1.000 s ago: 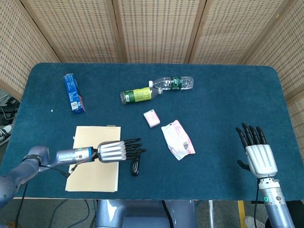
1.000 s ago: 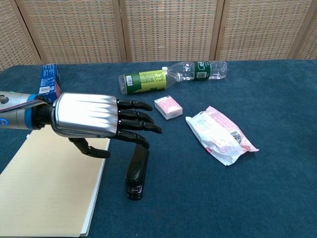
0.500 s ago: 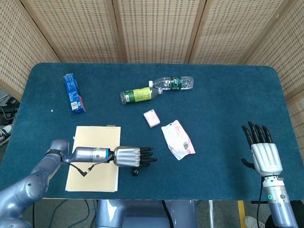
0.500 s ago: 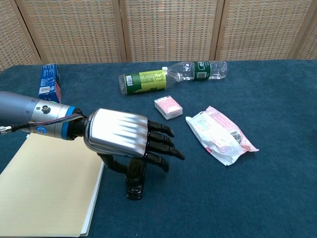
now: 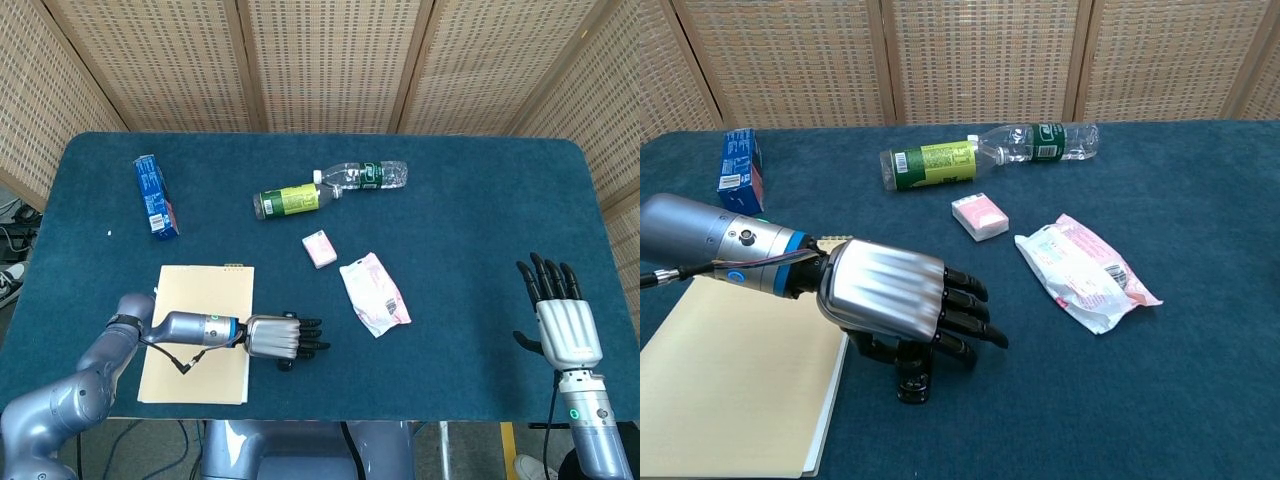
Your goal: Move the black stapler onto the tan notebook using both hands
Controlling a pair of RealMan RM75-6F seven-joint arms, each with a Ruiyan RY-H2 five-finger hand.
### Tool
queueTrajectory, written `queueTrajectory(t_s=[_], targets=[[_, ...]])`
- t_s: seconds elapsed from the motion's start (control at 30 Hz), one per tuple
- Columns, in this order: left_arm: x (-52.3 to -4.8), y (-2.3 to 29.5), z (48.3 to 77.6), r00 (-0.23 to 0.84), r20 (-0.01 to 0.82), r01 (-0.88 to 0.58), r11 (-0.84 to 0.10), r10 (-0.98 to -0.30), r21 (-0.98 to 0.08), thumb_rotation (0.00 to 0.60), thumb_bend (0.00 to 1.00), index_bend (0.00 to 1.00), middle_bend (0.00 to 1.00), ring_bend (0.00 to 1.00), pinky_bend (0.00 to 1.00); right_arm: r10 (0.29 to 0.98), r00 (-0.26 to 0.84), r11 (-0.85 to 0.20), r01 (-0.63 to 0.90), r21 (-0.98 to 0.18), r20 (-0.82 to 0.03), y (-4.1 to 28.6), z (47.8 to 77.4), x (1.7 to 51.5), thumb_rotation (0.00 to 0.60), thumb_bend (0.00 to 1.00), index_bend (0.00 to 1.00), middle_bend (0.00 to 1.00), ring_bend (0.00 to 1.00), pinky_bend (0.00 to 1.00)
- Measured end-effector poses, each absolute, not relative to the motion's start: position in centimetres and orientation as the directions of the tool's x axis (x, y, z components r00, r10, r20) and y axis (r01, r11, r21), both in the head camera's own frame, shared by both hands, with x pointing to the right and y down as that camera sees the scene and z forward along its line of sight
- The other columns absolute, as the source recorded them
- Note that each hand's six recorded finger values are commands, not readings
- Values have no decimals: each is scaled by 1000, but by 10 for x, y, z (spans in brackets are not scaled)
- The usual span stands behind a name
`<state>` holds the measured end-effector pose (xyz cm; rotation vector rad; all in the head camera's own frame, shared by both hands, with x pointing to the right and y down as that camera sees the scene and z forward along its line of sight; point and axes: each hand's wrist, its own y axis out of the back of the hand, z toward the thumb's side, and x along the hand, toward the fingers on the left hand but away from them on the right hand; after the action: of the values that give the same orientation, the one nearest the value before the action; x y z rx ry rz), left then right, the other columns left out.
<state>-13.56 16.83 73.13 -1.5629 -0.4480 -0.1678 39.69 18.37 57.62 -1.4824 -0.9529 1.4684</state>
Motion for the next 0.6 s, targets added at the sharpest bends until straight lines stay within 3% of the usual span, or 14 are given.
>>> queueTrajectory(t_s=[0.6], targets=[[-146, 157, 727, 901, 395, 390, 62, 179, -919, 600, 394, 247, 106, 171, 156, 927, 33, -374, -25, -927, -375, 183, 575, 397, 600, 0, 0, 0, 0, 0]])
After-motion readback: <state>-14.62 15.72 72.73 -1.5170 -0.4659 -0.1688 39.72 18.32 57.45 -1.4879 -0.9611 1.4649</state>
